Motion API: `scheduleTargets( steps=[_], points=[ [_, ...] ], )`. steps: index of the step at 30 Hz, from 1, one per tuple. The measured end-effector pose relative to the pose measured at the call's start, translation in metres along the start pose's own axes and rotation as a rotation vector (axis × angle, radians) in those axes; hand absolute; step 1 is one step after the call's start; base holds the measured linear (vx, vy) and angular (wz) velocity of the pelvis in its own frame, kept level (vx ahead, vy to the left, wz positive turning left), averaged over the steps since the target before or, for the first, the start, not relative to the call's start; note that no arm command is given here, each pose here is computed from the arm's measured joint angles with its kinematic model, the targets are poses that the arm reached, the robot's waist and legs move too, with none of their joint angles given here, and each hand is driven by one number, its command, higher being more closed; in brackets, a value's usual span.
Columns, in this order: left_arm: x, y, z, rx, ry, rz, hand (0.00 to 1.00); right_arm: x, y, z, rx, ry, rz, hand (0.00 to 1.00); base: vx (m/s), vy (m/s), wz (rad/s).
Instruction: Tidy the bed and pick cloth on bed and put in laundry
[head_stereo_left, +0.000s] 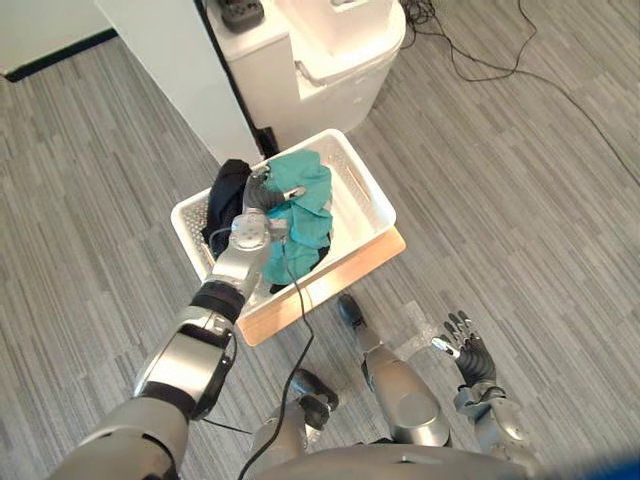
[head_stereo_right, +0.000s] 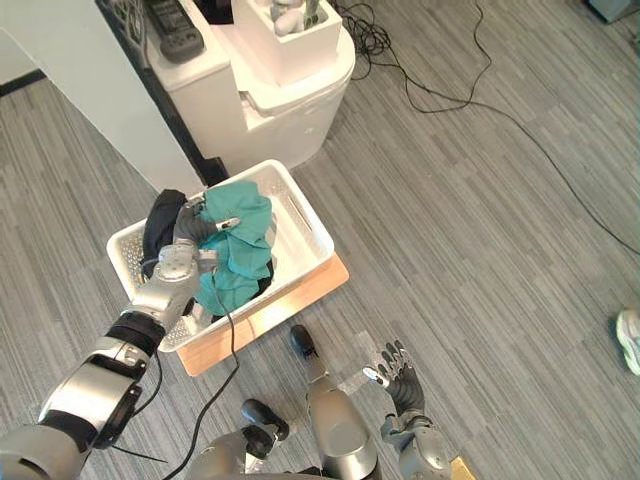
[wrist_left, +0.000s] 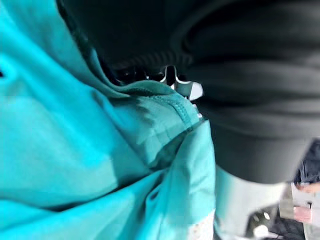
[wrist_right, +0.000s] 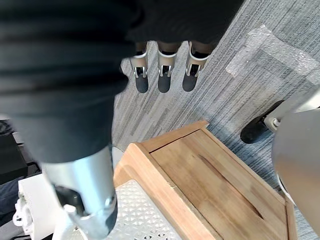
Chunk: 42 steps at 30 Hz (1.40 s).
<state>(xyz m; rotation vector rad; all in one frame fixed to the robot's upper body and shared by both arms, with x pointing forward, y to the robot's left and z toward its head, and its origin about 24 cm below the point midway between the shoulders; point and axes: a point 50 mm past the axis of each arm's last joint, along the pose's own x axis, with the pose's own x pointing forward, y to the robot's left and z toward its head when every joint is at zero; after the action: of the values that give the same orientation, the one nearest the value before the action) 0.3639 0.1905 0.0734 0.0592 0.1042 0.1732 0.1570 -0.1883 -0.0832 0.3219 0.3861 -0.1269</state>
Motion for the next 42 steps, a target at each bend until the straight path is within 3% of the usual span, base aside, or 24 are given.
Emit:
scheduleTargets(
  steps=[9,13,21,28,34,42],
  points=[
    [-0.039,0.001,-0.059,-0.09,0.141,-0.079,0.0,-0.01,-0.006,-0.016,-0.076,0.104,-0.037,0.0,0.03,0.002,0.15],
    [-0.052,0.001,-0.064,-0.112,0.133,-0.095,0.0,-0.021,-0.014,-0.026,-0.09,0.156,-0.075,0.0,0.01,-0.004,0.15],
    [-0.071,0.009,-0.069,-0.204,0.117,-0.055,0.0,-0.032,-0.025,-0.039,-0.122,0.226,-0.119,0.0,0.0,-0.002,0.15],
    [-0.107,0.024,-0.105,-0.233,0.21,0.028,0.0,-0.039,-0.035,-0.05,-0.115,0.282,-0.165,0.0,-0.02,-0.015,0.16],
    [-0.148,0.051,-0.149,-0.271,0.366,0.136,0.0,-0.045,-0.045,-0.056,-0.102,0.317,-0.202,0.0,-0.03,-0.02,0.12],
    [-0.233,0.07,-0.235,-0.229,0.781,0.246,0.0,-0.058,-0.058,-0.074,-0.116,0.414,-0.223,0.0,-0.04,-0.022,0.09]
  ],
)
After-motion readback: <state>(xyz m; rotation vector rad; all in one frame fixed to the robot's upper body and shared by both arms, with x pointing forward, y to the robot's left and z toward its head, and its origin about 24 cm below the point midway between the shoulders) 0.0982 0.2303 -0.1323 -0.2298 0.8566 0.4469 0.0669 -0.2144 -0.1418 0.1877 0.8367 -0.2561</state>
